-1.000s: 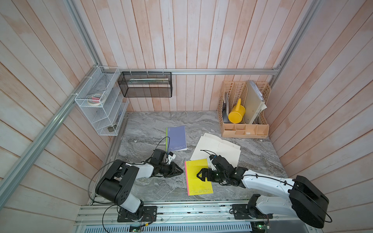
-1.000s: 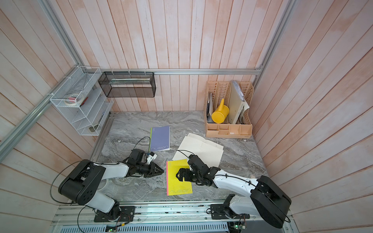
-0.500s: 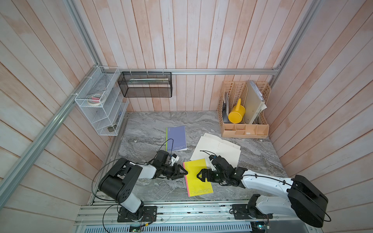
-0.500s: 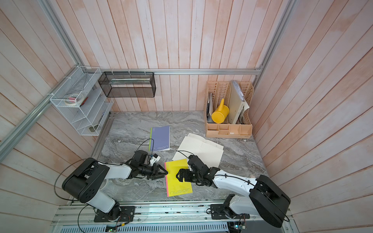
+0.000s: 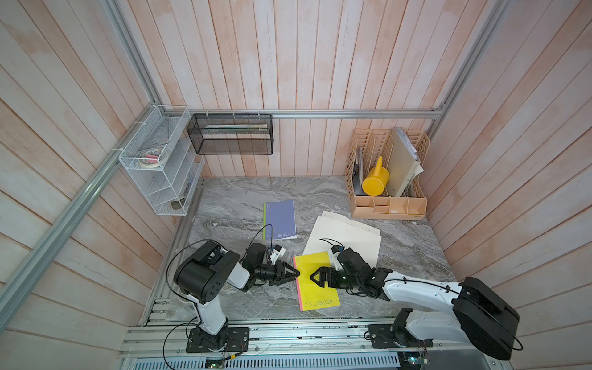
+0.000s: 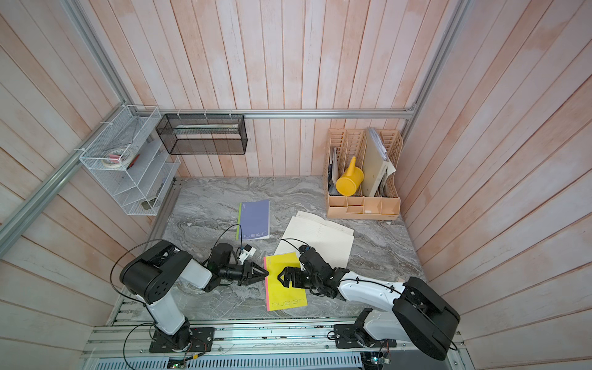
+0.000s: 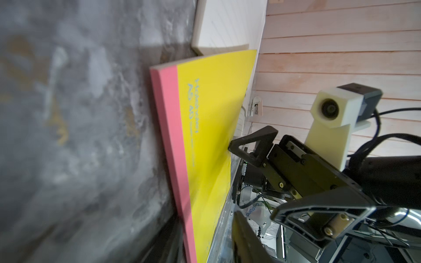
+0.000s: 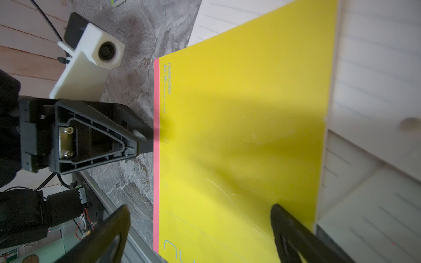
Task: Close the notebook
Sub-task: Pick up the notebook from the center of the board.
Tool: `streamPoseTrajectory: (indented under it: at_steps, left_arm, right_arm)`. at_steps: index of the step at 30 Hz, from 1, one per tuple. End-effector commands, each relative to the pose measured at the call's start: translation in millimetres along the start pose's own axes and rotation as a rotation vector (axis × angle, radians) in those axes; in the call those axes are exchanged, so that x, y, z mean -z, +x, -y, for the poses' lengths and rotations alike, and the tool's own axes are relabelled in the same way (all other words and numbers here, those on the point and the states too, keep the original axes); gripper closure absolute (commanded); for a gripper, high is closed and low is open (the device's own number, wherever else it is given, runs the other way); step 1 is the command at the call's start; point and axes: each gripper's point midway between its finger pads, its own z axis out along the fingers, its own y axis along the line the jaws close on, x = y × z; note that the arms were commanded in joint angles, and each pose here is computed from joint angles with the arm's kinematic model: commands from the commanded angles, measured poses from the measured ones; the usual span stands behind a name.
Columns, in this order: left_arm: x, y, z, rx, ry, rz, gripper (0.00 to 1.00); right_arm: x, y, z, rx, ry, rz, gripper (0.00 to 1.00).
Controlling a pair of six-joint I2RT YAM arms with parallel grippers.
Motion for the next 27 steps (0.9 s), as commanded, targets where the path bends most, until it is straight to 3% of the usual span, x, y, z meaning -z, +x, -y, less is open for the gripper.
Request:
streamPoseTrajectory:
  at_steps: [1,11,16,21,27]
  left_arm:
    - [-2.6,-0.9,-19.7,0.062,-0.034,0.082,0.65]
    - [-5.0,-3.1,-0.7,0.003,0.099,0.103,0.69]
    - [-16.9,-0.5,-20.7,0.029,-0.003,0.073,0.68]
    - [-15.1,-2.3,-44.2,0.04,-0.189,0.066,0.68]
    - [-11.3,-8.5,-30.8,-0.009,-0.208,0.064,0.96]
  right_arm:
    - [-7.7,39.1,41.9,-0.072,0.115,-0.129,0.02]
    - [-12.0,46.8,46.1,-0.091,0.102,-0.135,0.02]
    - [-13.0,45.9,44.7,-0.089,0.098,-0.132,0.02]
    - [-12.9,45.6,44.5,-0.09,0.097,-0.13,0.02]
    - [-13.3,44.6,43.8,-0.086,0.097,-0.128,0.02]
